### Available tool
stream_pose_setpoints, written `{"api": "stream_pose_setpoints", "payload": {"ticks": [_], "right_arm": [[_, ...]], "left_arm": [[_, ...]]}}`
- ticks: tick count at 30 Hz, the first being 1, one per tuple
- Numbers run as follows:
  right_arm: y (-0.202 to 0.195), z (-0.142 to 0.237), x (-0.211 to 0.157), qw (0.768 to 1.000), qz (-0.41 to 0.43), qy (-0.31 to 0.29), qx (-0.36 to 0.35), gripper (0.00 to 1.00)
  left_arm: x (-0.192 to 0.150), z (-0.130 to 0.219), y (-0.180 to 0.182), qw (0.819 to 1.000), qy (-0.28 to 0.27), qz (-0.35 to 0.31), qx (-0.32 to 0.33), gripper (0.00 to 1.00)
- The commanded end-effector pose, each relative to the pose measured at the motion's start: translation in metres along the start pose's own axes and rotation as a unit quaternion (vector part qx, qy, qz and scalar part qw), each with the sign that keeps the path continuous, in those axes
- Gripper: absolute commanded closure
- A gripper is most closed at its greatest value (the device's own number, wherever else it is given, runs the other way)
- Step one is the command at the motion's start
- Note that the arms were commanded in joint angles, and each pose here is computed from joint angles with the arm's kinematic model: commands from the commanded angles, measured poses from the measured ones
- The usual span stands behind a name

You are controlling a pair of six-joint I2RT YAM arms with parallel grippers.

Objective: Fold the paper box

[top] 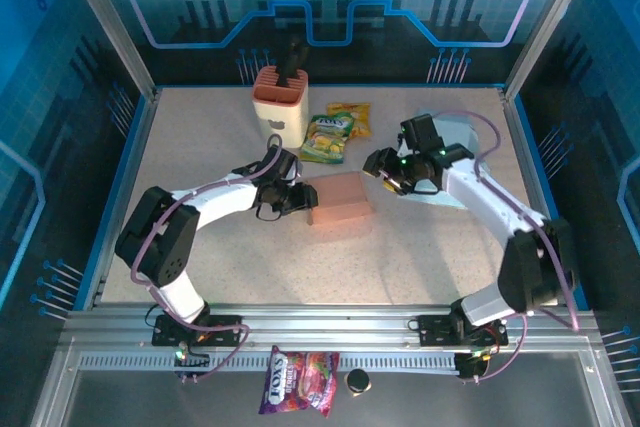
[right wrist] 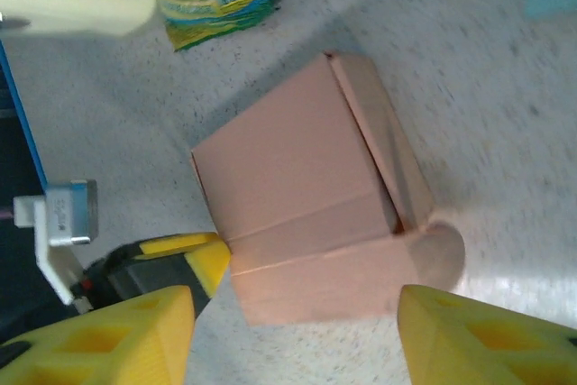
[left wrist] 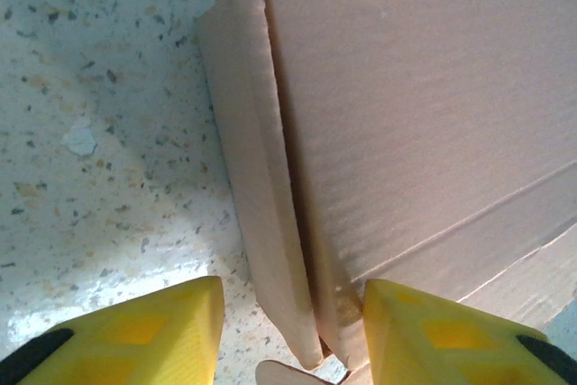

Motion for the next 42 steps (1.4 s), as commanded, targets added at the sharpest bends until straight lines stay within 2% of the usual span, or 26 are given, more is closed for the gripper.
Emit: {"api": "stream_pose_setpoints", "payload": {"ticks": [1, 11, 19, 22, 27, 30, 38, 42], "right_arm": [[-0.009, -0.027, 0.006, 0.995, 0.083, 0.063, 0.008, 0.45], [-0.033, -0.079, 0.002, 0.985, 0.098, 0.143, -0.02, 0.57], [-0.041, -0.088, -0.002, 0.982, 0.102, 0.156, -0.028, 0.68], [-0.042, -0.089, -0.003, 0.981, 0.104, 0.16, -0.029, 0.71], [-0.039, -0.084, -0.002, 0.98, 0.116, 0.159, -0.03, 0.73], [-0.036, -0.079, -0.002, 0.979, 0.126, 0.157, -0.03, 0.7], [-0.031, -0.068, 0.006, 0.98, 0.148, 0.136, -0.005, 0.48], [-0.031, -0.074, 0.012, 0.979, 0.151, 0.136, 0.028, 0.41]], "left_arm": [[0.007, 0.0, -0.006, 1.0, 0.003, -0.001, -0.008, 0.56], [0.009, -0.005, -0.004, 1.0, 0.005, 0.002, -0.003, 0.61], [0.011, -0.009, -0.001, 1.0, 0.006, 0.0, -0.002, 0.62], [0.012, -0.008, -0.003, 1.0, 0.006, -0.001, -0.006, 0.66], [0.013, -0.007, -0.002, 1.0, 0.006, -0.004, -0.009, 0.71], [0.014, -0.006, -0.001, 1.0, 0.005, -0.004, -0.01, 0.73], [0.015, -0.007, -0.001, 1.0, 0.008, -0.01, -0.011, 0.74], [0.014, -0.008, 0.0, 1.0, 0.01, -0.01, -0.011, 0.77]]}}
Point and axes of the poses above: each hand's point on the last joint's axis, 136 mm out from that joint toward the fingers, its own z axis back along the fingers, its own y axis along the line the jaws close on, x = y × z, the point moved 9 cm from there along z, back along the fingers, and after that the axes turned 10 degrees about z, right-handed, at the moved point
